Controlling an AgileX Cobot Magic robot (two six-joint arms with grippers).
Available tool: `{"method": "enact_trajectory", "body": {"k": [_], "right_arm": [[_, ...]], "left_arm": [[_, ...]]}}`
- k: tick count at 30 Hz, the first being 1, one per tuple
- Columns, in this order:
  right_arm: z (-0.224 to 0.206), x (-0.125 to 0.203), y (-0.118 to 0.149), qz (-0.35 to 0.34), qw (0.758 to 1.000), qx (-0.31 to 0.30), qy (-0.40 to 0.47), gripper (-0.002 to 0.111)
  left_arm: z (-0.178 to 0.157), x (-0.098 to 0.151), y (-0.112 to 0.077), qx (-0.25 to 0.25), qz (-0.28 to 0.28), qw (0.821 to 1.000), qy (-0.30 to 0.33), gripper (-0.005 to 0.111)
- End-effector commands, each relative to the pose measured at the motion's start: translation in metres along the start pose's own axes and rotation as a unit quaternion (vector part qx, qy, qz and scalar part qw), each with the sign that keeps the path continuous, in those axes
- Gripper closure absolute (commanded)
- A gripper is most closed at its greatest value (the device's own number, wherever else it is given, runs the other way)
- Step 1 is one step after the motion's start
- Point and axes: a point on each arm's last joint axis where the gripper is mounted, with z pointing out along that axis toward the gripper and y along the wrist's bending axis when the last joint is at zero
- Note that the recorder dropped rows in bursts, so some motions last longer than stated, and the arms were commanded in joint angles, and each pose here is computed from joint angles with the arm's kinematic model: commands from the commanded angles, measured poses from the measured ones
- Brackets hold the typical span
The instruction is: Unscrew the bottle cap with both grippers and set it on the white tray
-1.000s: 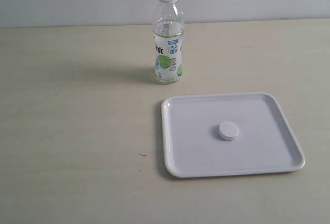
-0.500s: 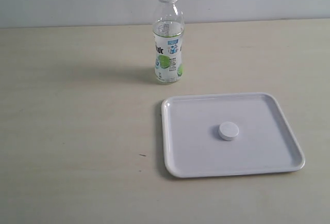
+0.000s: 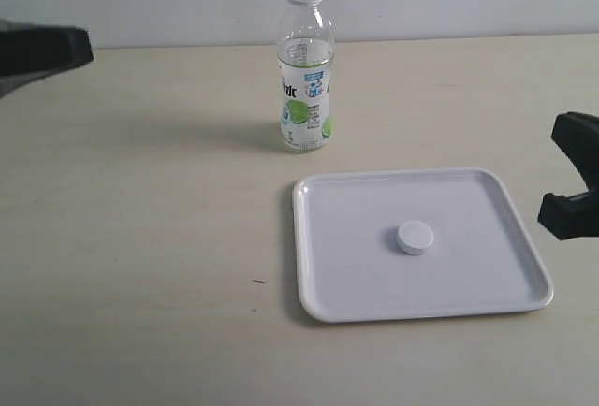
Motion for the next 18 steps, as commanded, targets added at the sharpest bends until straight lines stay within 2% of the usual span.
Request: {"method": "enact_trajectory", "body": {"k": [1, 4, 5, 7, 9, 10, 13, 18], "right_arm": [[-0.002, 0.02, -0.005, -0.018, 1.0, 0.02, -0.014, 0.108], [-0.008, 0.032, -0.008, -0.012, 0.999, 0.028, -0.024, 0.108], [-0.01, 0.029, -0.008, 0.008, 0.999, 0.029, -0.041, 0.108], [-0.012, 0.026, -0.006, -0.01, 0.998, 0.015, -0.053, 0.108], [-0.015, 0.024, -0.004, -0.008, 0.998, 0.006, -0.063, 0.108], [-0.017, 0.024, -0.004, -0.007, 0.998, 0.005, -0.064, 0.108], [-0.022, 0.023, -0.004, -0.006, 0.998, 0.0, -0.067, 0.108], [-0.03, 0.022, -0.003, -0.003, 0.997, -0.007, -0.076, 0.108]], "left_arm": [[-0.026, 0.057, -0.007, -0.106, 0.022, 0.989, -0.096, 0.107], [-0.047, 0.103, -0.015, -0.166, 0.023, 0.974, -0.153, 0.107], [-0.054, 0.102, -0.02, -0.183, 0.056, 0.963, -0.19, 0.107], [-0.059, 0.111, -0.022, -0.225, 0.09, 0.961, -0.137, 0.107], [-0.068, 0.112, -0.022, -0.272, 0.081, 0.948, -0.146, 0.107], [-0.072, 0.112, -0.023, -0.282, 0.077, 0.944, -0.156, 0.107], [-0.081, 0.11, -0.037, -0.279, 0.112, 0.933, -0.198, 0.107], [-0.091, 0.109, -0.047, -0.282, 0.11, 0.919, -0.251, 0.107]]}}
